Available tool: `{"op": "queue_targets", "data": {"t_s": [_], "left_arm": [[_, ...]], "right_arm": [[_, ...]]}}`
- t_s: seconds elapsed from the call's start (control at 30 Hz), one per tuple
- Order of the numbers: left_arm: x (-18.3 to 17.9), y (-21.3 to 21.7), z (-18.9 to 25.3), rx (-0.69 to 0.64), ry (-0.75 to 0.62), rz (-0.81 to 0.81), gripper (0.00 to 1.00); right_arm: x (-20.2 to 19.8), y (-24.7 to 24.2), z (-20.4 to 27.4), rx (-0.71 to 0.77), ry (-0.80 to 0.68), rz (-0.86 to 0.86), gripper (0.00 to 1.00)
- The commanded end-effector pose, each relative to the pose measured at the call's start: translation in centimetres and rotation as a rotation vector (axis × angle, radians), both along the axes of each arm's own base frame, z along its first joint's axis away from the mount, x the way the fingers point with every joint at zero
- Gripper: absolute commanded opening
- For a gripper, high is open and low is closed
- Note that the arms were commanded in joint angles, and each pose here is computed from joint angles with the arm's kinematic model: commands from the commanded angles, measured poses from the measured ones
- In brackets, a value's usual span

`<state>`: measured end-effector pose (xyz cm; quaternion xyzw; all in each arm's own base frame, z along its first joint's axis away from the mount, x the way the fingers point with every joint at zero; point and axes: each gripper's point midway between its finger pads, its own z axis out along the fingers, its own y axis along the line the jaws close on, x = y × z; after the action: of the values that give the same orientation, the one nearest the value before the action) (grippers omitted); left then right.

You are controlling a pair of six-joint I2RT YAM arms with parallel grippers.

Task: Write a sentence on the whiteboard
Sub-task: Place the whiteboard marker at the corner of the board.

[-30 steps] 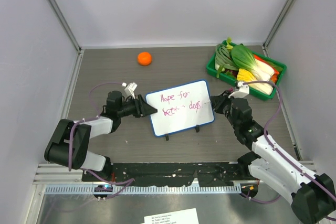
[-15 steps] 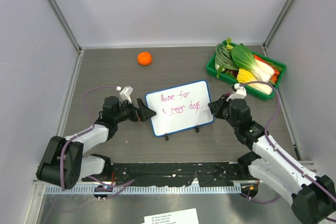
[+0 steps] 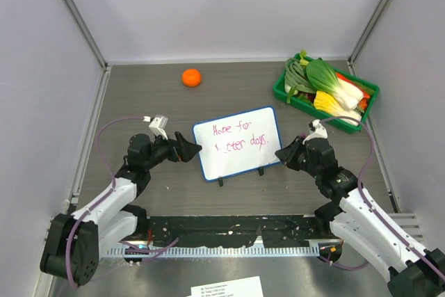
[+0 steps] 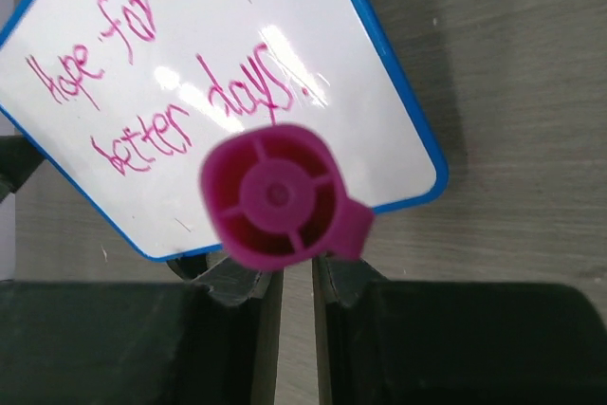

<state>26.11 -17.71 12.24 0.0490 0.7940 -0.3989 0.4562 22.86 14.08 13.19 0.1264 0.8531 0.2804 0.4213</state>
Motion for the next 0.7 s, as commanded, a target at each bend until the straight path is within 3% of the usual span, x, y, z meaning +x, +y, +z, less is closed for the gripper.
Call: {"op": "queue_targets", "data": {"t_s": [0.0, 0.27, 0.33, 0.4, 0.43, 0.53, 0.67], "left_arm": [[0.5, 1.4, 0.1, 0.047, -0.046, 0.081, 1.0], [0.5, 1.4, -0.2, 0.053, -0.032, 0.082, 1.0], [0.6, 1.4, -0.3, 0.058, -0.028, 0.079, 1.0], [0.6, 1.4, -0.4, 0.059, -0.023, 0.077, 1.0], [0.6, 1.4, -0.4, 0.058, -0.025, 0.076, 1.0], [0.6, 1.4, -0.3, 0.059, -0.031, 0.077, 1.0], [0.6, 1.4, -0.2, 0.059, -0.034, 0.078, 0.99]], "right_arm": [[-2.7, -0.3, -3.4, 0.034, 0.148, -0.015, 0.01], [-5.0, -0.6, -7.1, 0.062, 0.269, -0.04, 0.01], [-5.1, -0.6, -7.4, 0.061, 0.284, -0.042, 0.08], [-5.0, -0.6, -7.3, 0.062, 0.286, -0.045, 0.19], [-5.0, -0.6, -7.2, 0.063, 0.285, -0.047, 0.37], [-4.6, -0.6, -6.7, 0.061, 0.278, -0.054, 0.63], [-4.3, -0.8, -6.4, 0.054, 0.274, -0.071, 0.76]]}}
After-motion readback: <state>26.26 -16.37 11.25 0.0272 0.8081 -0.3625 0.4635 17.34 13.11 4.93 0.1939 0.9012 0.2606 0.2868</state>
